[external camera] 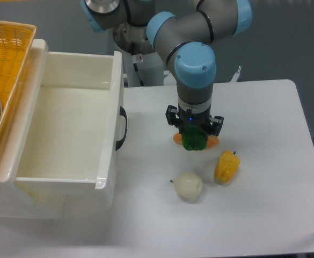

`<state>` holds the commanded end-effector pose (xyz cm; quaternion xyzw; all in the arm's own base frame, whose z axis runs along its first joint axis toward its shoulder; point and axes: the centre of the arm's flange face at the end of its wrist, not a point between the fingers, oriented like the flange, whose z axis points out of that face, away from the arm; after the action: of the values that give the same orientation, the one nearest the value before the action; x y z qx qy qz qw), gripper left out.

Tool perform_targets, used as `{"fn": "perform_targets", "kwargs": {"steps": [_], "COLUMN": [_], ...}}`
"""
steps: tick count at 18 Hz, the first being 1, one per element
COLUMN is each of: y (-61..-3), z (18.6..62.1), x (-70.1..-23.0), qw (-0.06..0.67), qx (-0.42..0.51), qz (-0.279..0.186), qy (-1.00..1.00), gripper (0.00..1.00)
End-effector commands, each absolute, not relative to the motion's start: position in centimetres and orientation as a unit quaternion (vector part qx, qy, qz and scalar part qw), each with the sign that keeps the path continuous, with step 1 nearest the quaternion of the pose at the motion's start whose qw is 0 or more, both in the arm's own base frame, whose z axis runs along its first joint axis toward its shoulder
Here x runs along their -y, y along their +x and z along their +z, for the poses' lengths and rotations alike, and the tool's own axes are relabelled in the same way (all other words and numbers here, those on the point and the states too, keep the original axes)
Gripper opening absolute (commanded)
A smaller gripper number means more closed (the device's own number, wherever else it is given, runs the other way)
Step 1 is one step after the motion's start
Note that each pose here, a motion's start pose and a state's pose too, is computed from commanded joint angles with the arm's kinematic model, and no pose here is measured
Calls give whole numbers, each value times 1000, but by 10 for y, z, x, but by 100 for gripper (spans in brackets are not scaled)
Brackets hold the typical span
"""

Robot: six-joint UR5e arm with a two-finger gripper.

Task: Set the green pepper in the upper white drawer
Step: 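Close the gripper on the green pepper resting on the orange wedge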

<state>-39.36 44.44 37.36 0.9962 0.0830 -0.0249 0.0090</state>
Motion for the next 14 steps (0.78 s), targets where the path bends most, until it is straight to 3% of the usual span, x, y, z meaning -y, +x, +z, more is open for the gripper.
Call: {"fn": "perform_targets", "kwargs": {"steps": [5,14], "y": [-387,-365], "z": [387,464], "x": [-442,-409], "qw": [-7,-86], "qx": [-107,-220], "qz": [-24,10], "qy": [994,972], "gripper": [41,41]}}
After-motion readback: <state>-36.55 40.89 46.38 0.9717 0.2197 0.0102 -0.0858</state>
